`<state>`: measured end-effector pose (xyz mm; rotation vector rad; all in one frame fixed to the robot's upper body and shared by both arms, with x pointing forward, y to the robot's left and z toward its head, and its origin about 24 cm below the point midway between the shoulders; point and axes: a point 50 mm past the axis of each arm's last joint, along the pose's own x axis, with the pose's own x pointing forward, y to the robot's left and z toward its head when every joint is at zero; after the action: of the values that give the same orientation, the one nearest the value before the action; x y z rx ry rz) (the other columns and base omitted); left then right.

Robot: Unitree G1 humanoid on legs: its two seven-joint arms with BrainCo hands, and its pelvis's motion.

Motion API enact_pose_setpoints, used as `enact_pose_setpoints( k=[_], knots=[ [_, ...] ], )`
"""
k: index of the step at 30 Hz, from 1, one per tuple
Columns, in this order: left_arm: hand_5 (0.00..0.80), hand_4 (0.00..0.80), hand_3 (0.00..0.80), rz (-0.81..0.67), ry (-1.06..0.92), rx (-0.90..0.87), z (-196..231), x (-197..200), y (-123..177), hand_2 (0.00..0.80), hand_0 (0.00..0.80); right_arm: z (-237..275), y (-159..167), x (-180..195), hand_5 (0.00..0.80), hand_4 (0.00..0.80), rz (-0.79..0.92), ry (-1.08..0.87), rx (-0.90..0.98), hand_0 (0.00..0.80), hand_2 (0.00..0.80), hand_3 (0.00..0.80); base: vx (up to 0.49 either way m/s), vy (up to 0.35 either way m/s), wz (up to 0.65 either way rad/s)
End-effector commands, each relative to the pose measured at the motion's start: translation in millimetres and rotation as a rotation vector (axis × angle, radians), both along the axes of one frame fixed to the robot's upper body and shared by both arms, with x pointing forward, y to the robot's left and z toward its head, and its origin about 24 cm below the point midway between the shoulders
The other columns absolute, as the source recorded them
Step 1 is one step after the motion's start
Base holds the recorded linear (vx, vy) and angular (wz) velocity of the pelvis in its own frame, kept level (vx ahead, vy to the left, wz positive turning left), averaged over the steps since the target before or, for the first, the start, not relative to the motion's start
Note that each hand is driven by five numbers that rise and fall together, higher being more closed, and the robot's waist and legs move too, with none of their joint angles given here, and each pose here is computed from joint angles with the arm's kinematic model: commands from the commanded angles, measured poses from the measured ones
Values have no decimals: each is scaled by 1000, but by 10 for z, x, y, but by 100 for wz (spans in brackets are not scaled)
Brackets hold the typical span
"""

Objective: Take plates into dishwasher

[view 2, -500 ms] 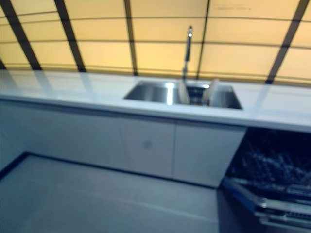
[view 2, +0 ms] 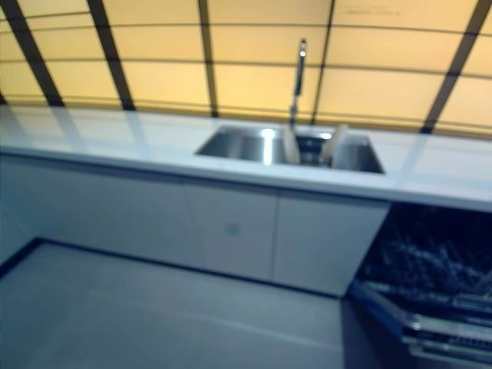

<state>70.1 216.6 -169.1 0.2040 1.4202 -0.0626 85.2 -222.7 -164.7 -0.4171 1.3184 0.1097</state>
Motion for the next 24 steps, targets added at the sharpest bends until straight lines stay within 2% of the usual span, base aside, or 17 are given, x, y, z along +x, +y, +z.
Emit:
enact_pose_setpoints(
  k=[1,24],
  knots=[
    [0,0,0,1,32,26,0,51,21,0,0,-7,143,131,0,0,88,10,12,0,0,0,0,0,0],
    [0,0,0,11,17,27,3,92,3,0,0,-2,176,181,0,0,88,8,24,0,0,0,-1,-9,0]
  ],
)
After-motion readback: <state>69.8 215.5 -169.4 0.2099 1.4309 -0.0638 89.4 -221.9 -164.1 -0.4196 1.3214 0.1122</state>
